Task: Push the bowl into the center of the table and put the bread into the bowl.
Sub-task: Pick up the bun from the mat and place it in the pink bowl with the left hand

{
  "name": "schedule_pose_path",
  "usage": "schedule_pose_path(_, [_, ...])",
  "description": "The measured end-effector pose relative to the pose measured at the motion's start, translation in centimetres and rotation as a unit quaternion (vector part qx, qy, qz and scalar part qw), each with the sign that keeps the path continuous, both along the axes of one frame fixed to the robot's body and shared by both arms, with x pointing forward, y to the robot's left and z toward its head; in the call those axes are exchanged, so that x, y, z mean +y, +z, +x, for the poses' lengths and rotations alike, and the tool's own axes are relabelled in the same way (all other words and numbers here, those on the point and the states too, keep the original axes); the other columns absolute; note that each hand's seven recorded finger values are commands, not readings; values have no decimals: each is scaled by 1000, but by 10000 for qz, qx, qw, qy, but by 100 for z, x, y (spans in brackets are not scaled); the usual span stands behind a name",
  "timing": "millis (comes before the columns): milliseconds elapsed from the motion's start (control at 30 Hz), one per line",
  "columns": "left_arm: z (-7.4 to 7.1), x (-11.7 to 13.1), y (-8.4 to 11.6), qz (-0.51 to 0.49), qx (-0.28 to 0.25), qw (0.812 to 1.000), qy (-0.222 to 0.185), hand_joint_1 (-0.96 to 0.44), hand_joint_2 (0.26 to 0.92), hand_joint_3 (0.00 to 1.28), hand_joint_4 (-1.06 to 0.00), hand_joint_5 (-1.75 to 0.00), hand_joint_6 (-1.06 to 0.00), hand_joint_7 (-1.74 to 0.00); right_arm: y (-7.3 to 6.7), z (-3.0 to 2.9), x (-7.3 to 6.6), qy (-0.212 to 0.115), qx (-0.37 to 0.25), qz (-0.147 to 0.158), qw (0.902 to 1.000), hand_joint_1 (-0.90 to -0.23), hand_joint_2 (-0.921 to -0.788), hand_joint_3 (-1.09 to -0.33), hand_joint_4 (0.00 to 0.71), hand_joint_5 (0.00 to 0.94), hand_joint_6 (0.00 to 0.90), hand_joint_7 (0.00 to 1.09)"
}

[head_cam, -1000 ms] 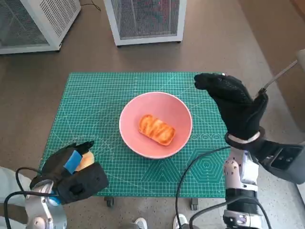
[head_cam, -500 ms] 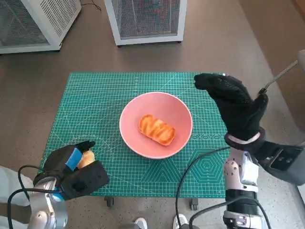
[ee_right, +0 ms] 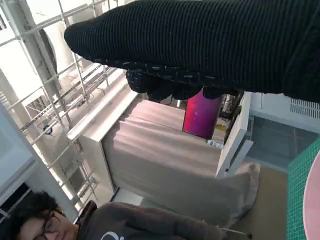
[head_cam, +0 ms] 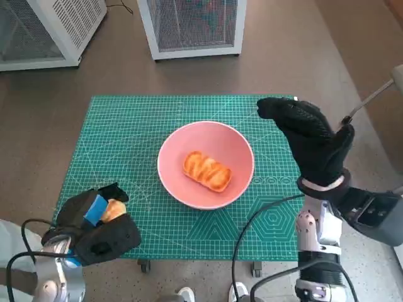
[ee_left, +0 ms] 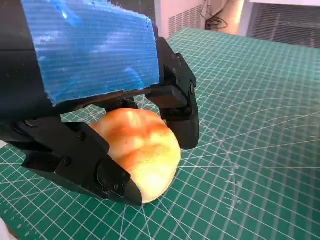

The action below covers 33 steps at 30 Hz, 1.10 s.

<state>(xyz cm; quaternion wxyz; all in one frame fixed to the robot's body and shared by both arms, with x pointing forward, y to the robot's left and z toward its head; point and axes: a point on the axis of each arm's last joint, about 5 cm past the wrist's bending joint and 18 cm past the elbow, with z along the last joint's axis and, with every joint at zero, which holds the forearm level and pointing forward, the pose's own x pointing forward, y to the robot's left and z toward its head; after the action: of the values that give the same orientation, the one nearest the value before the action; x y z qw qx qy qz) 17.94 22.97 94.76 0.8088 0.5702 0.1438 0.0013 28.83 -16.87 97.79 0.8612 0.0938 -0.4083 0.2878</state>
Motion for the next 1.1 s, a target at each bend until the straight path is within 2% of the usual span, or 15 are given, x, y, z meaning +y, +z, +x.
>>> schedule_pose_path(533, [-11,-100,395,-43,-950,9946,-421,3,919,34,-741,-1133,-654,-1113,-6,-1,6,-11,25,18,10000,-580,-921,-639,228,1,325,3])
schedule_pose_path(900, [138,-225,726,9,-1814,9801,-803,3,916,20,-773,-1119,-671,-1075,-13,1,7,-12,47,29,10000,-584,-921,-637,226,0,324,3])
schedule_pose_path(1100, [231,-358,904,57,-2279,9667,-1160,2,911,13,-782,-1124,-703,-1028,-23,3,7,-12,76,35,10000,-585,-921,-635,227,0,324,3])
